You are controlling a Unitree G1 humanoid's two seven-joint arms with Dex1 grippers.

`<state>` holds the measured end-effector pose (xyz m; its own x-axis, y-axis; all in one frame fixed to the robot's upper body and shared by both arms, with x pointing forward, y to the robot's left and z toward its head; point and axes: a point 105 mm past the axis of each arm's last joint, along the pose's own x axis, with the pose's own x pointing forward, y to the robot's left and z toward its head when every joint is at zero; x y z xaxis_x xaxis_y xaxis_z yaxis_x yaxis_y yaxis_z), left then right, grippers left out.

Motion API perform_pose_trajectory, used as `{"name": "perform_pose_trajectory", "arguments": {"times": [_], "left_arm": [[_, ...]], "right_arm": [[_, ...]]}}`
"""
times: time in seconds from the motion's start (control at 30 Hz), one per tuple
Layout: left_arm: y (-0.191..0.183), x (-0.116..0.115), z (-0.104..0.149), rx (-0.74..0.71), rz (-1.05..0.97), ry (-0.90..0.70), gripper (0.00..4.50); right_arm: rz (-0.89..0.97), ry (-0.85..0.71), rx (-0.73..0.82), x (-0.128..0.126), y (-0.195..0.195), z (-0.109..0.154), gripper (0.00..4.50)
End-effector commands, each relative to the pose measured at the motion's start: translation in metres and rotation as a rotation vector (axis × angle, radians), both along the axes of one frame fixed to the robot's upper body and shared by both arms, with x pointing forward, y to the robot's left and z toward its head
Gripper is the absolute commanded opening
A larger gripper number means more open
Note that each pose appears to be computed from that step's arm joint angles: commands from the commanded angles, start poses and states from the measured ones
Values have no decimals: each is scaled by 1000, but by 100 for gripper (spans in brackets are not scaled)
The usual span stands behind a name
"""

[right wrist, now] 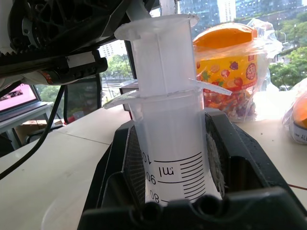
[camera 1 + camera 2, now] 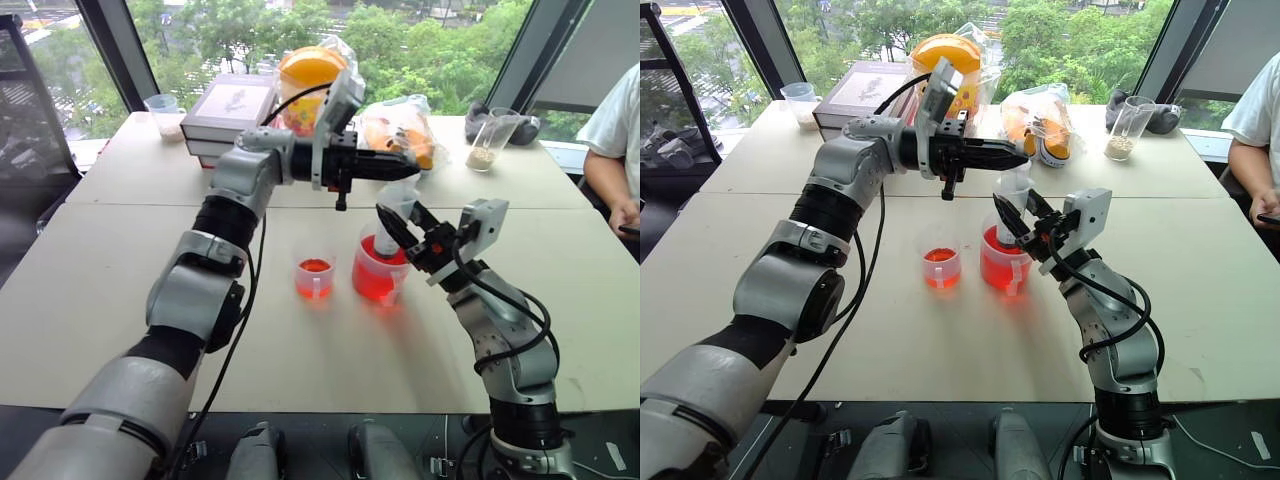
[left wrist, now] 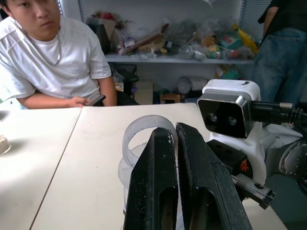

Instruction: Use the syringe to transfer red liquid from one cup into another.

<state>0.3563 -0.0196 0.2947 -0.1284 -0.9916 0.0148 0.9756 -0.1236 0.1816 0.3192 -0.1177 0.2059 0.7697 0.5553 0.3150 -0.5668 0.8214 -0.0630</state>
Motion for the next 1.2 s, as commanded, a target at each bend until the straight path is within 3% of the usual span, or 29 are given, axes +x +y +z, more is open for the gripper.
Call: {"name": "perform_pose_trajectory", "arguments": {"times": [0.03, 0.1, 0.2, 0.43, 0.83, 1.1, 1.2], "left_arm": [[5, -9, 48, -109, 2, -140, 4], [5, -9, 46, -103, -2, -135, 4], [7, -11, 40, -88, -19, -108, 100], [21, -7, 24, -42, 9, -117, 442], [85, 5, 4, 50, 192, -90, 442], [138, 14, 7, 64, 391, -90, 442], [150, 13, 7, 67, 438, -94, 442]], "right_arm": [[72, 15, -30, -7, 15, -4, 137], [72, 6, -29, -7, 15, 0, 137], [67, -27, -28, -7, 14, 12, 137], [46, -79, -19, -6, 7, 37, 137], [41, -89, 3, -5, 0, 56, 137], [217, -165, 63, -12, 31, 110, 137], [320, -163, 85, -13, 53, 119, 137]]}}
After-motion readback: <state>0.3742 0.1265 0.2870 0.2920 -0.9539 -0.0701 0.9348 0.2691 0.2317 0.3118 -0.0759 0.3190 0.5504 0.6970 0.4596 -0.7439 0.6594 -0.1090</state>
